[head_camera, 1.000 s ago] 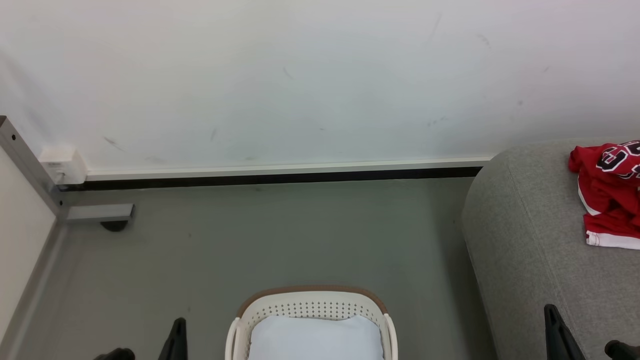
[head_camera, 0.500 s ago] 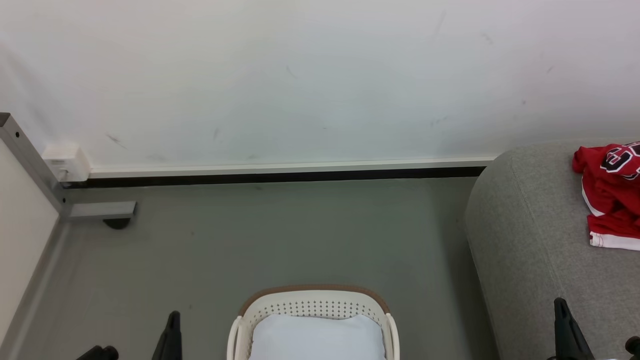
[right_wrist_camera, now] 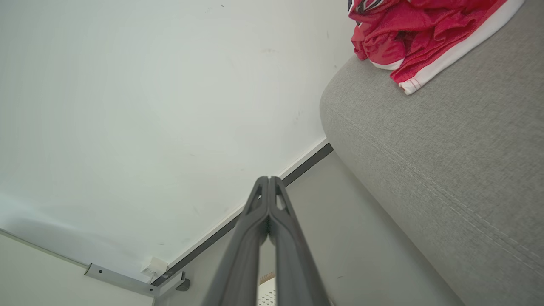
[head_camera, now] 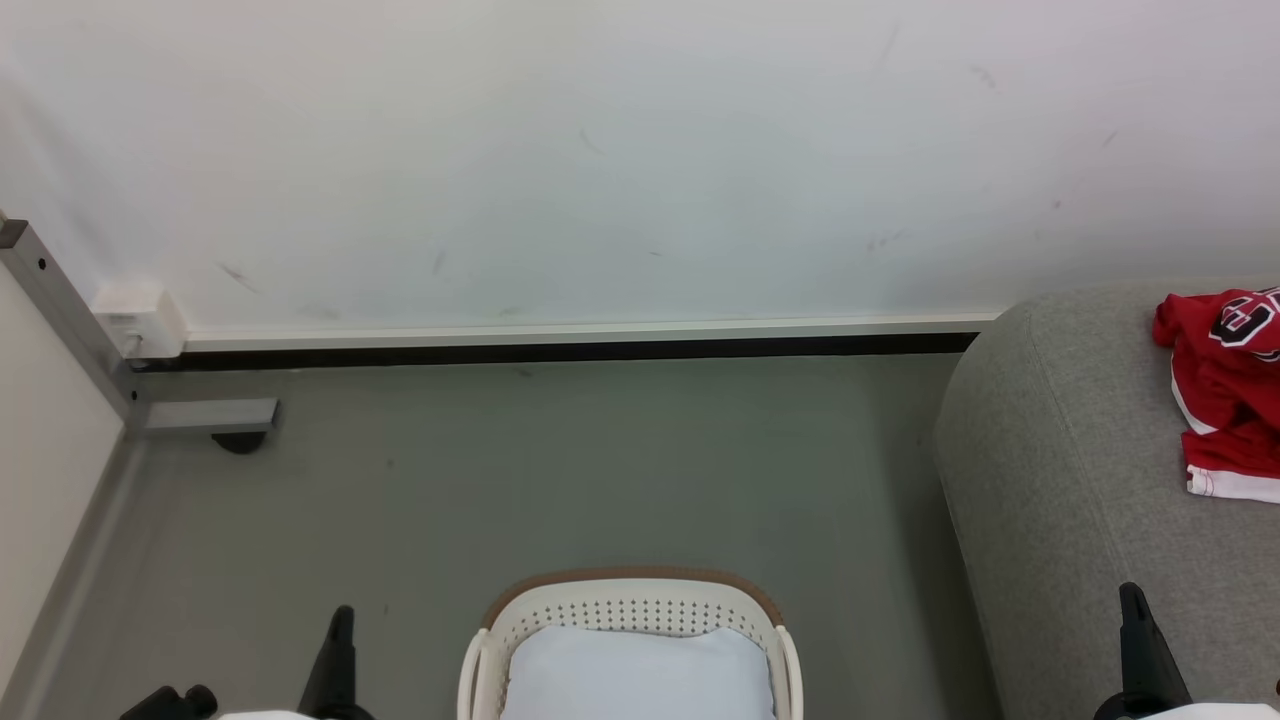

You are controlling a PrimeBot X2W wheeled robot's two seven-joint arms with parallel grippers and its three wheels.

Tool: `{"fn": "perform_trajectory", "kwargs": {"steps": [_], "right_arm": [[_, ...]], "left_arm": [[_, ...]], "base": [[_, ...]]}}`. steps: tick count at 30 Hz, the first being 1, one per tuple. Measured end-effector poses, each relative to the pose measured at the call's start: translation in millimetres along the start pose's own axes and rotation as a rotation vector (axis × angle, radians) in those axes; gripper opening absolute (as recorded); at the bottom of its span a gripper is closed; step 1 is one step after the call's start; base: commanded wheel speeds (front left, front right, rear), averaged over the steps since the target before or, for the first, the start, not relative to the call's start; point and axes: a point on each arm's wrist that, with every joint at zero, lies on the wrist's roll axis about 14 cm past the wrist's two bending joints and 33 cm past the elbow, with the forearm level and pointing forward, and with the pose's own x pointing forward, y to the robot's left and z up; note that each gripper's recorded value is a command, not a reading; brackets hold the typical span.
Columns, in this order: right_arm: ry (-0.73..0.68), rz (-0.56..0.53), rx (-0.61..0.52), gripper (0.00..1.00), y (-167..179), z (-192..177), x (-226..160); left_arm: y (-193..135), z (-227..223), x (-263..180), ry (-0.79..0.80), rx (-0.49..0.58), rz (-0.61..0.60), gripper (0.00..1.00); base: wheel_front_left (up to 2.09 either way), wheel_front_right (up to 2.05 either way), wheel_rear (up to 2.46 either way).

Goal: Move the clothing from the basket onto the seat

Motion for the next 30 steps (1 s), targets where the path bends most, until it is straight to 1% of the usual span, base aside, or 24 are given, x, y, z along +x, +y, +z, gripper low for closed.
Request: {"fn": "perform_trajectory", "kwargs": {"steps": [16, 30], "right_arm": [[0.007, 0.013, 0.192, 0.00, 6, 3, 7], [0.015, 0.025, 0.338, 0.00, 11, 5, 11]], "left_arm": [[-2, 9, 3, -0.008, -0.189, -0.008, 0.00], [-4, 15, 5, -0.012, -0.330, -0.025, 0.00]], "base": [[0.00, 0.00, 0.00], [0.00, 0.00, 0.00]]}}
